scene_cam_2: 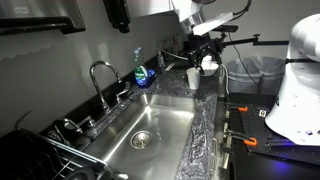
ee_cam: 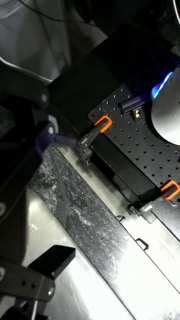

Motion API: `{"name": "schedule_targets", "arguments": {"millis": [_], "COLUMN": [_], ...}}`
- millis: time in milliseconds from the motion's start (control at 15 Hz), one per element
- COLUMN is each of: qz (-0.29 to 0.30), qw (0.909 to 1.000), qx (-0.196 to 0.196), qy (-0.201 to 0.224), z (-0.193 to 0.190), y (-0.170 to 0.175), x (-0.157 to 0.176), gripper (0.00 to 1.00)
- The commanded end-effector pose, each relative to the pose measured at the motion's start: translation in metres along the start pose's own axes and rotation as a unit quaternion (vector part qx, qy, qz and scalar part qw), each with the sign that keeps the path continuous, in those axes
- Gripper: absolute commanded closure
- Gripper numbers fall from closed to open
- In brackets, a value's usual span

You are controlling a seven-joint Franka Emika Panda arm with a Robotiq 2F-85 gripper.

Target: Pick up the cup from the bowl and put it in the other cups

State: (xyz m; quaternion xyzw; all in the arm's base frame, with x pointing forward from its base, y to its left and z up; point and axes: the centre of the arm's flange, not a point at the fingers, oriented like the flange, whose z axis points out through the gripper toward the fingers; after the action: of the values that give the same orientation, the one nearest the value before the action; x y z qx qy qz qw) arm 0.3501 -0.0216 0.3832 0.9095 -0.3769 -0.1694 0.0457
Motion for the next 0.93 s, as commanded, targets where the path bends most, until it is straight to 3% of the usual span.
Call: {"name": "schedule_targets", "arguments": {"millis": [0,200,333,867], "qz": [0.087,0.141,0.116,0.13], "qw": [0.9958,0.9895,0.993,0.9911], "qx": [0.012,0.012,0.006,0.016], "qy": [0.027,0.03,0.018,0.021], "z": [0.004,0.01,0.006,0.011], "y": [0.036,0.064,0.052,0.062], "x": [-0.008,-0.003,0.005,0.005], "gripper": [0.0,0.0,0.0,0.0]}}
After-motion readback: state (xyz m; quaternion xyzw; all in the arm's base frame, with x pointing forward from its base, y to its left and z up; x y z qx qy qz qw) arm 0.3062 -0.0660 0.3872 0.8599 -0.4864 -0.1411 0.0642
